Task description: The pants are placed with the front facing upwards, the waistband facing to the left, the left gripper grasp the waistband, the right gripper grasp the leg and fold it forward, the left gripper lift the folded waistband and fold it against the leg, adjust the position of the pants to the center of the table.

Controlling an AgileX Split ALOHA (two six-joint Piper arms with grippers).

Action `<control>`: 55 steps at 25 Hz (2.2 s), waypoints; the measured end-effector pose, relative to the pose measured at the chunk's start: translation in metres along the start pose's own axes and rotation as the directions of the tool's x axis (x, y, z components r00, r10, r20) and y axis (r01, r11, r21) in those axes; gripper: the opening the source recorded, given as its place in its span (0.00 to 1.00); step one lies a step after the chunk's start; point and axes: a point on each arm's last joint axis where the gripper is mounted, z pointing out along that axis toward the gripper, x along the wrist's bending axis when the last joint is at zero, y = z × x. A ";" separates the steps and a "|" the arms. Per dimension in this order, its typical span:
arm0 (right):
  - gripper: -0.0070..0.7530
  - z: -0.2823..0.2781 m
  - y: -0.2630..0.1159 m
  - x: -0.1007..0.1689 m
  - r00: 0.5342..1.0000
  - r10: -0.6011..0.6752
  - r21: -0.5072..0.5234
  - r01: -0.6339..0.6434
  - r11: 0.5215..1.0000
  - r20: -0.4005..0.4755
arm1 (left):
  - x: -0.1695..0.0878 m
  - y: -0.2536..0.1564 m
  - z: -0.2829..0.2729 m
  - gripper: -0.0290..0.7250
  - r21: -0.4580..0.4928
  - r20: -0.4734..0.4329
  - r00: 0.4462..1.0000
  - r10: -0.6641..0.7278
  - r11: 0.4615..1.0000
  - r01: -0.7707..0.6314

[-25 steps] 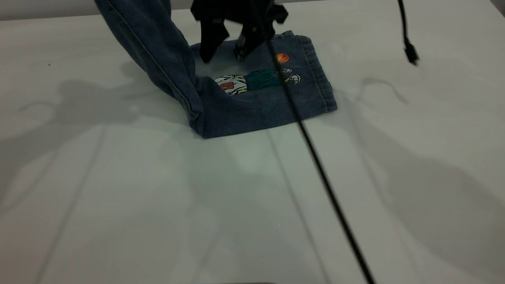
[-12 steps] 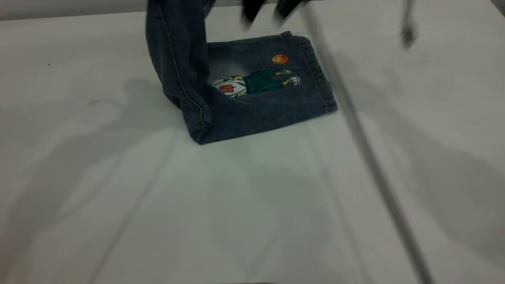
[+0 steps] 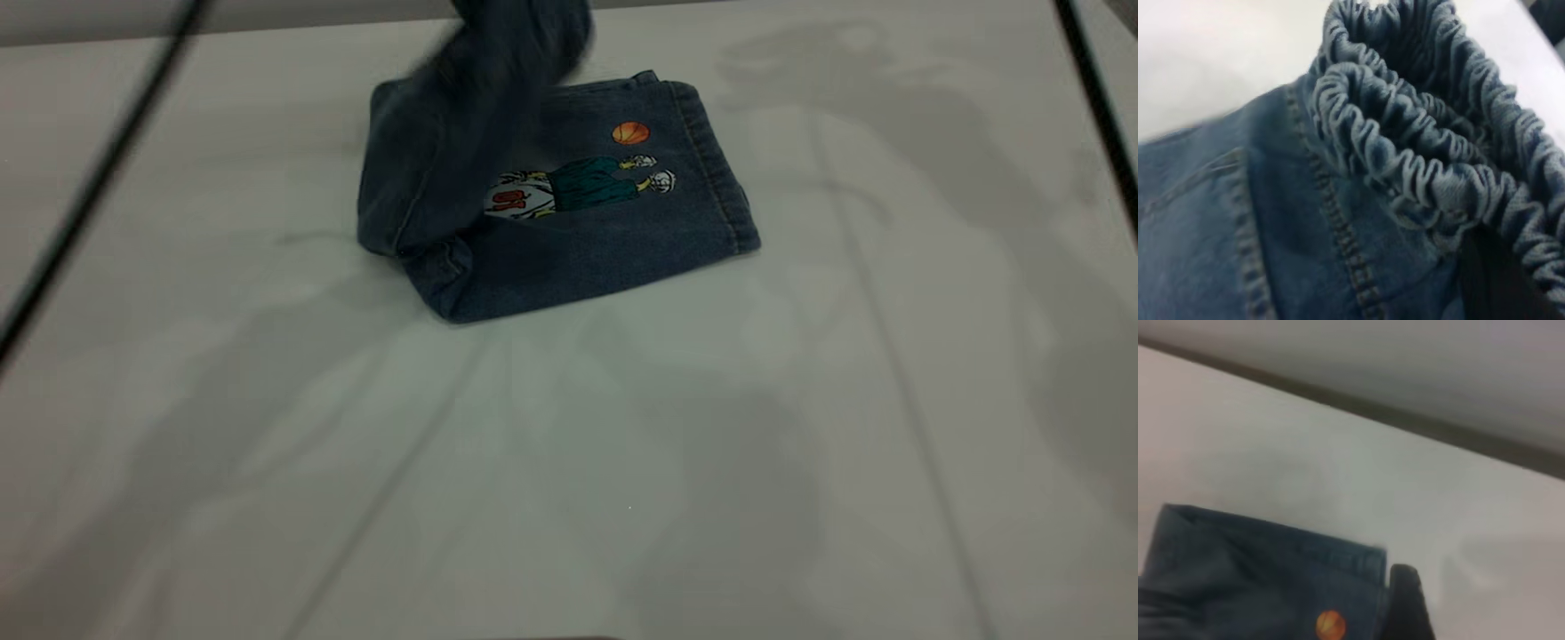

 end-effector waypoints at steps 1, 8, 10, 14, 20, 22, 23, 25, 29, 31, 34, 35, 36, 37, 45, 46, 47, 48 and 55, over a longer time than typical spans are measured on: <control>0.62 -0.003 0.002 0.002 1.000 0.000 -0.007 0.000 1.000 -0.007 | -0.002 -0.003 0.008 0.17 0.012 0.001 1.000 -0.009 1.000 0.009; 0.62 -0.007 0.003 0.006 0.999 0.006 -0.017 -0.007 1.000 -0.045 | -0.008 -0.017 0.068 0.18 0.066 0.022 0.998 -0.055 0.996 0.053; 0.62 -0.007 0.003 0.006 0.999 0.004 -0.017 -0.005 1.000 -0.045 | -0.007 -0.022 0.079 0.20 0.082 0.026 0.998 -0.050 0.995 0.048; 0.62 -0.008 0.004 0.007 0.999 -0.010 -0.019 0.010 1.000 -0.045 | -0.008 -0.026 0.084 0.37 0.091 0.041 0.998 0.044 0.995 -0.047; 0.62 -0.029 0.011 0.013 0.999 -0.024 -0.049 0.022 0.999 -0.043 | -0.013 -0.012 0.073 0.82 0.045 0.046 0.984 0.172 0.984 -0.175; 0.62 -0.042 0.015 0.017 0.999 -0.033 -0.069 0.030 0.997 -0.042 | -0.017 -0.001 0.063 0.90 0.011 0.026 0.981 0.194 0.981 -0.194; 0.62 -0.048 0.016 0.019 0.999 -0.035 -0.073 0.032 0.997 -0.042 | -0.017 0.003 0.058 0.91 -0.003 0.006 0.978 0.209 0.978 -0.209; 0.61 -0.059 0.017 0.022 0.998 -0.033 -0.071 0.029 0.997 -0.047 | -0.020 0.016 0.045 0.91 -0.040 -0.028 0.969 0.247 0.968 -0.248; 0.61 -0.058 0.011 0.023 0.998 -0.010 -0.022 0.009 1.000 -0.064 | -0.029 0.043 0.013 0.85 -0.127 -0.097 0.947 0.306 0.940 -0.316; 0.61 -0.045 0.003 0.022 0.995 0.022 0.031 -0.019 0.999 -0.096 | -0.033 0.057 -0.005 0.82 -0.175 -0.140 0.938 0.317 0.924 -0.339; 0.61 -0.019 -0.016 0.020 0.988 0.062 0.133 -0.044 0.990 -0.140 | -0.031 0.079 -0.036 0.81 -0.248 -0.215 0.926 0.312 0.899 -0.360; 0.61 -0.009 -0.023 0.020 0.986 0.070 0.169 -0.044 0.985 -0.150 | -0.028 0.087 -0.047 0.81 -0.272 -0.240 0.923 0.301 0.892 -0.361; 0.61 0.000 -0.031 0.021 0.984 0.082 0.205 -0.048 0.978 -0.159 | -0.024 0.094 -0.059 0.81 -0.297 -0.260 0.922 0.287 0.885 -0.360; 0.61 0.010 -0.040 0.024 0.981 0.093 0.239 -0.051 0.970 -0.169 | -0.020 0.099 -0.068 0.81 -0.317 -0.277 0.921 0.273 0.879 -0.356; 0.59 0.094 -0.109 0.112 0.985 -0.087 0.384 0.137 0.913 -0.146 | -0.011 0.120 -0.110 0.81 -0.402 -0.322 0.918 0.231 0.845 -0.353; 0.59 0.105 -0.120 0.124 0.986 -0.118 0.407 0.156 0.900 -0.118 | -0.012 0.120 -0.110 0.81 -0.402 -0.318 0.919 0.233 0.845 -0.353; 0.59 0.114 -0.129 0.131 0.985 -0.154 0.430 0.171 0.886 -0.074 | -0.012 0.119 -0.110 0.81 -0.402 -0.312 0.920 0.237 0.845 -0.353; 0.59 0.123 -0.138 0.139 0.981 -0.191 0.446 0.186 0.875 -0.034 | -0.013 0.119 -0.109 0.81 -0.402 -0.302 0.922 0.241 0.845 -0.353; 0.59 0.174 -0.185 0.155 0.952 -0.280 0.488 0.188 0.852 0.122 | -0.019 0.118 -0.108 0.81 -0.405 -0.246 0.932 0.267 0.845 -0.349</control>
